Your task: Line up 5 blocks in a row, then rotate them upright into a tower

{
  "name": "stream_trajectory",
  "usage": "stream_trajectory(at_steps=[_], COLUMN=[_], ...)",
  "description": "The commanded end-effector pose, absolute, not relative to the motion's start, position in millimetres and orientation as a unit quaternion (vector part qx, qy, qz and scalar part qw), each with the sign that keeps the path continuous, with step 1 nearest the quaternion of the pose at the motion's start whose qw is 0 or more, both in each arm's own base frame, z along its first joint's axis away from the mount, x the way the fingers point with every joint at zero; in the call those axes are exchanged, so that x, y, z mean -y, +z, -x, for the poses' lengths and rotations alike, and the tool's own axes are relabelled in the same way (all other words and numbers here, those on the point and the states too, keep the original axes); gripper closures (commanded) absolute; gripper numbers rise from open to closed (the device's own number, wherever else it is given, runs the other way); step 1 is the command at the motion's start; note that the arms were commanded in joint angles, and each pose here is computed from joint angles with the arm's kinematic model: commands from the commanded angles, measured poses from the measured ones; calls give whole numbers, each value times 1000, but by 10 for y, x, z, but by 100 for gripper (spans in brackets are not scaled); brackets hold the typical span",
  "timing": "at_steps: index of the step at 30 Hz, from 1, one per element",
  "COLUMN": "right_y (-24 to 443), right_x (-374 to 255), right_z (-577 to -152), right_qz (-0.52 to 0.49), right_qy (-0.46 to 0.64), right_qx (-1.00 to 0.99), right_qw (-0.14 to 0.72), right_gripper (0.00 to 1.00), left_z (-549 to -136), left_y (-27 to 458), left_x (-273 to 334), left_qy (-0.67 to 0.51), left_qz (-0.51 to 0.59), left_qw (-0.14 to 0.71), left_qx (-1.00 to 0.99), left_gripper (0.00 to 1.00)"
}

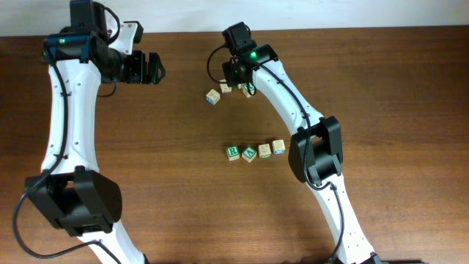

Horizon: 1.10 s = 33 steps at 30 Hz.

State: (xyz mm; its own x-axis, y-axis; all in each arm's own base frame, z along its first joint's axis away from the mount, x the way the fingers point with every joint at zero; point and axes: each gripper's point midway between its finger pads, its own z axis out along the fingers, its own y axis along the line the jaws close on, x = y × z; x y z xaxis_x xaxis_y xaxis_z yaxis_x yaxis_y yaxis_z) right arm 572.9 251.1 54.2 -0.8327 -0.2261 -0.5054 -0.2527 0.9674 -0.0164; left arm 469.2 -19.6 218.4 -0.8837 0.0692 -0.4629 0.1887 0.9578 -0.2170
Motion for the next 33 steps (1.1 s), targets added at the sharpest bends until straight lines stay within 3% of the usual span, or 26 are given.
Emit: stream_trajectory(at_steps=[1,13,17,19,28,33], right_y=[439,225,215,213,253,752], right_x=[-2449,-2390,-2348,-2346,-2410,-2441], right_z=[-5750,-5707,-5714,-5711,-5679,-5725], right_qz=[125,121,111,111,116,114], right_qy=[16,11,12,11,30,43], right_qx=[-958,-963,-964,-965,-965,-954], right_qw=[258,242,240,239,235,273], right_gripper=[38,40,59,64,64,64], left_z=[-4721,-4721,-4720,-4720,-4721,-4720], left_y=[2229,2229,2229,2229,2229,2229], left_x=[218,209,210,210,209,210], left_qy=[-126,-126,-126,-126,-126,-126], left_qz=[-80,-79,-79,-79,-79,-79], left_qw=[240,240,240,240,240,240], left_qx=[-959,-959,-959,-959,-959,-959], left_gripper=[1,1,1,1,1,1])
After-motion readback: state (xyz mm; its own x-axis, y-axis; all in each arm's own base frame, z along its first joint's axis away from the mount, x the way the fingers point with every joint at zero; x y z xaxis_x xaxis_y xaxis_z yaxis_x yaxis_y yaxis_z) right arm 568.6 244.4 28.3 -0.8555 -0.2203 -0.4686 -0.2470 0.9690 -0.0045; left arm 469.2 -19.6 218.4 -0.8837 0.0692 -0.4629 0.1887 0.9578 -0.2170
